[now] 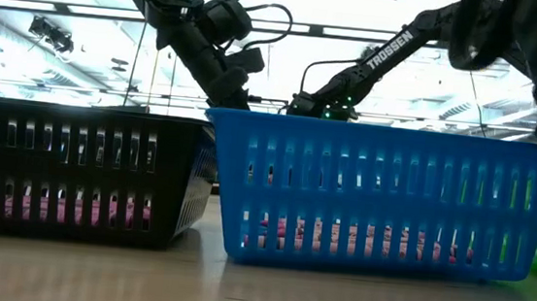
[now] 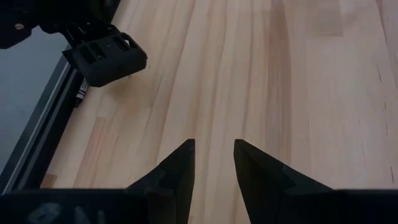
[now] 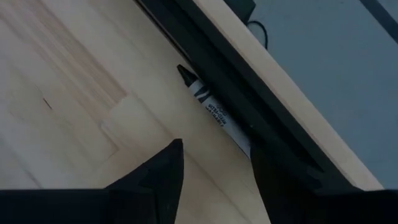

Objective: Sort crayons
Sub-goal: Put the black crayon into the left blue bin

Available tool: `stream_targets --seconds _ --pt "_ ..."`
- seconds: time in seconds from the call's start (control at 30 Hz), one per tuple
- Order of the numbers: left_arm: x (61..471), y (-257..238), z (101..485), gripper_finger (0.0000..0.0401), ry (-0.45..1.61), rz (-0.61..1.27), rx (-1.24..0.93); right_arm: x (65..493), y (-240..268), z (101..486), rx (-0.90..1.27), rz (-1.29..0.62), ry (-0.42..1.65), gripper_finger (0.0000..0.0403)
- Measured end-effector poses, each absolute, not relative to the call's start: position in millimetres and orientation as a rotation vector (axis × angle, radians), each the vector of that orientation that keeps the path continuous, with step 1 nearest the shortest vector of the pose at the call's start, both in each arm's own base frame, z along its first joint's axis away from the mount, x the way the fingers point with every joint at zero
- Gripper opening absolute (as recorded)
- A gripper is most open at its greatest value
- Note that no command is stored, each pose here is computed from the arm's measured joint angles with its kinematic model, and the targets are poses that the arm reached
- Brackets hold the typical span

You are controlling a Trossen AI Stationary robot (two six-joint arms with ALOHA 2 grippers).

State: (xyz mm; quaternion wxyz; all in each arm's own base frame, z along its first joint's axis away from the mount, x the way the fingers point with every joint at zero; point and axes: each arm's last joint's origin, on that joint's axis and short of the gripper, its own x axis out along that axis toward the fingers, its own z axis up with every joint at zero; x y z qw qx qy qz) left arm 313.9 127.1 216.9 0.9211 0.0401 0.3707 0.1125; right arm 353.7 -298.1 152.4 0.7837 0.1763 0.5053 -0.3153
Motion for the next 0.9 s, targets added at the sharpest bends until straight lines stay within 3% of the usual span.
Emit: stream_targets --seconds 0.2,0.53,0.9 --pt "313.9 127.1 216.9 0.0121 0.761 0.231 0.083 349.4 -299.2 148.0 0.357 -0.705 1.095 0.0192" --pt "314.0 127.1 217.0 0.0121 0.76 0.231 0.083 357.9 -280.1 144.3 0.36 -0.583 1.157 0.0191" --pt "313.8 127.1 216.6 0.0121 0.764 0.231 0.081 356.0 -269.1 173.0 0.292 -0.591 1.151 0.0191"
